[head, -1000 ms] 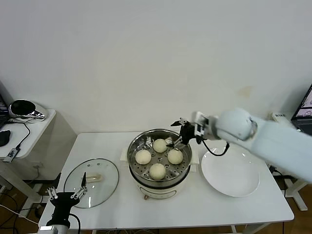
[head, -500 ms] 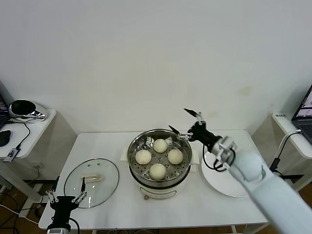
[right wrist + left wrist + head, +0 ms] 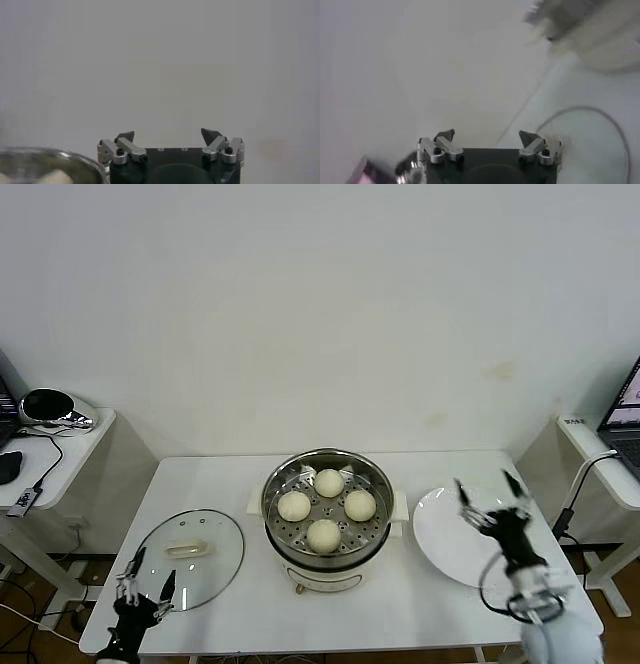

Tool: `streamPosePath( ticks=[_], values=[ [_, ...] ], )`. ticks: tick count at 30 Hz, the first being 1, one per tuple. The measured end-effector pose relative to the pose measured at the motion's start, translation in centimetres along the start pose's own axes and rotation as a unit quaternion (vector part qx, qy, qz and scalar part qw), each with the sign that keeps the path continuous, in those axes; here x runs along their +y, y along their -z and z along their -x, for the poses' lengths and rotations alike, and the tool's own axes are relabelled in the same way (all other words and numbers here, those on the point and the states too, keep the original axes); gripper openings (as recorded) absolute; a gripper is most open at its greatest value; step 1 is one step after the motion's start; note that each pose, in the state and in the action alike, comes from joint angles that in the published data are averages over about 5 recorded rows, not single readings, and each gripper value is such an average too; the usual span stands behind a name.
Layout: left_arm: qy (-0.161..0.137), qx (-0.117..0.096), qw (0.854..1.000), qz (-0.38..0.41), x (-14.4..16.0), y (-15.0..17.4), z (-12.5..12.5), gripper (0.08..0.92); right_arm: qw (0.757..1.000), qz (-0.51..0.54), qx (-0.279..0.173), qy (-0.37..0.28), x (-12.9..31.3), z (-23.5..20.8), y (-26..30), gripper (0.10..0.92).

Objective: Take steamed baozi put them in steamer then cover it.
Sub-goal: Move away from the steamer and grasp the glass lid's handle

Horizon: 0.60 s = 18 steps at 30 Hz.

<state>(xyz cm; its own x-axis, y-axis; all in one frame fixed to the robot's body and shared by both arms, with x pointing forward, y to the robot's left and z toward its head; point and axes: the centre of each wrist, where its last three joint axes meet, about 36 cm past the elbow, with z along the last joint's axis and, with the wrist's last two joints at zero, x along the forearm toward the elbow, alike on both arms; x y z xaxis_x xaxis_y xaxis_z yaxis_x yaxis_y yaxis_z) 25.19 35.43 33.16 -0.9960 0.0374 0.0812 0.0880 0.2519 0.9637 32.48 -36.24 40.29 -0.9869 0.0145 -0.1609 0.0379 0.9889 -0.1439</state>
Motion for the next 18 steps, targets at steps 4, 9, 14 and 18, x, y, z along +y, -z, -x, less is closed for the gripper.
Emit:
streamPosePath(
  ticks=[4, 9, 14, 18],
  values=[
    [-0.013, -0.011, 0.998, 0.056, -0.5, -1.0, 1.7, 0.823, 0.998, -0.010, 0.009, -0.056, -1.6, -2.2, -0.3, 0.823],
    [-0.026, -0.015, 0.994, 0.104, -1.2, -2.3, 4.0, 0.823, 0.994, -0.019, 0.015, -0.104, -2.8, -4.1, -0.3, 0.823],
    [-0.035, -0.014, 0.990, 0.135, -1.6, -3.6, 6.3, 0.823, 0.991, -0.026, 0.018, -0.130, -3.5, -5.3, -0.2, 0.823],
    [-0.039, -0.012, 0.988, 0.150, -1.8, -4.3, 8.0, 0.823, 0.989, -0.028, 0.022, -0.143, -3.7, -6.0, -0.4, 0.823]
  ],
)
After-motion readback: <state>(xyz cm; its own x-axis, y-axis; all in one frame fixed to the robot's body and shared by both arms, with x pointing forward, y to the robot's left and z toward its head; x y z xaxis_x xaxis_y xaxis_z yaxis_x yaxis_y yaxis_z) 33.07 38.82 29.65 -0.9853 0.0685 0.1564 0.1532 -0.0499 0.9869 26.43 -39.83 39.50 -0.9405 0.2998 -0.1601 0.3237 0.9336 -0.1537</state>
